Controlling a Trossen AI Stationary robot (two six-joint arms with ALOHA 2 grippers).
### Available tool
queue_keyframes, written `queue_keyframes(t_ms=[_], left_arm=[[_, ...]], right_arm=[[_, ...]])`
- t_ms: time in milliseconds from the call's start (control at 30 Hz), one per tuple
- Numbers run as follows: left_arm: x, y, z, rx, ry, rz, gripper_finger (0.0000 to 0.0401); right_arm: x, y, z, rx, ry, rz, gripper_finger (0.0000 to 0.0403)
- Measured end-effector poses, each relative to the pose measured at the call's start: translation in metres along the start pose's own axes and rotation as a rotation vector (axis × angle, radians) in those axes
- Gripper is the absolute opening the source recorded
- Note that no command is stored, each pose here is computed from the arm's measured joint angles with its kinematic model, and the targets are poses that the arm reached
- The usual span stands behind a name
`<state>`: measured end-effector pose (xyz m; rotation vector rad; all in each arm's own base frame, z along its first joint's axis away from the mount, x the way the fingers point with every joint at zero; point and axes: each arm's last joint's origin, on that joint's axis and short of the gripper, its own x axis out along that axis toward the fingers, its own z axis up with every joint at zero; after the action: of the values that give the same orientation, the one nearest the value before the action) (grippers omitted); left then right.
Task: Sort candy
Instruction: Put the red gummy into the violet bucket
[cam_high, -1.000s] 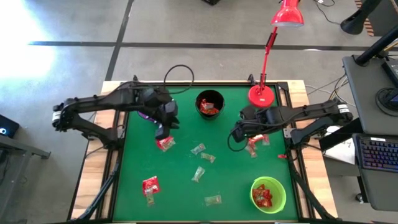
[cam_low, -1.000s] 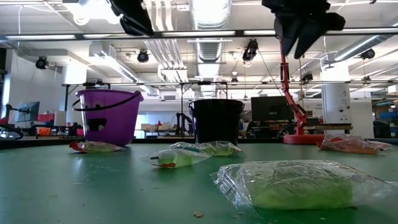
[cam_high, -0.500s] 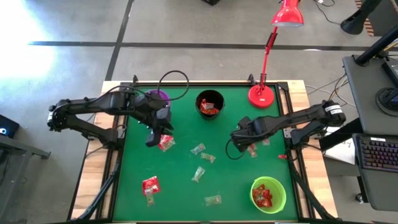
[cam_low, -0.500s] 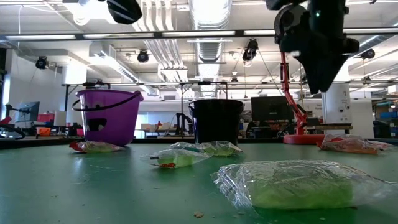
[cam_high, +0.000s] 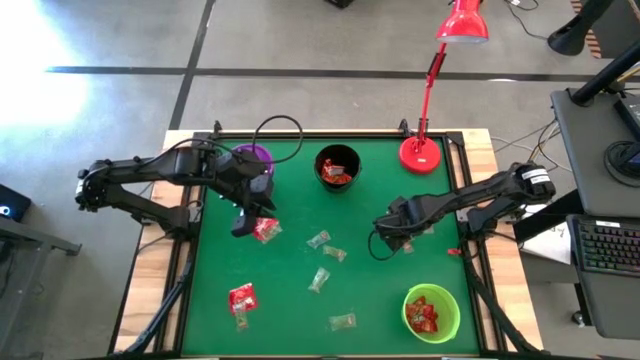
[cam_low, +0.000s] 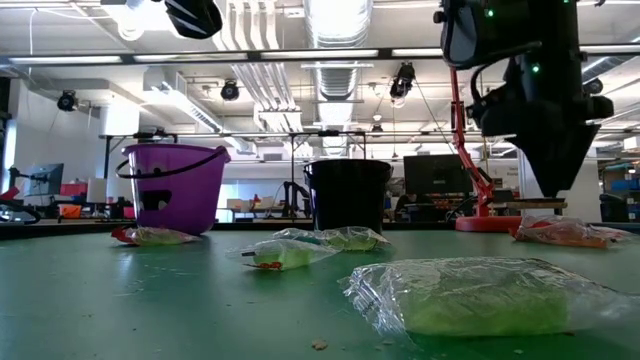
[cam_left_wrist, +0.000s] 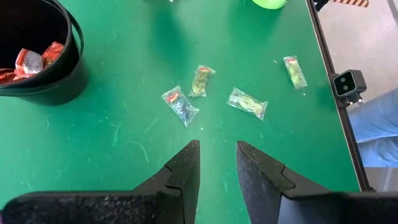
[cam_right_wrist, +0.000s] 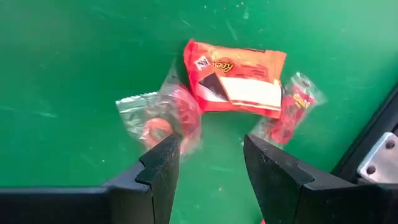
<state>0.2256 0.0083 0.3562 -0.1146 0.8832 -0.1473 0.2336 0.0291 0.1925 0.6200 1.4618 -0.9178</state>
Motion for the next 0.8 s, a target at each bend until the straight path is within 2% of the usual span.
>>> queue_keyframes(t_ms=[233,800], left_arm=[[0.000,0.000,0.000,0.000,0.000,0.000,0.0086],[0.000,0.000,-0.001,-0.002,0.011,-0.001,0.0086]], right_arm=[[0.009,0.005,0.000,0.014,0.002,0.058,0.0171],[0.036,0.015,0.001,0.076,0.051,-0.035,0.0146]])
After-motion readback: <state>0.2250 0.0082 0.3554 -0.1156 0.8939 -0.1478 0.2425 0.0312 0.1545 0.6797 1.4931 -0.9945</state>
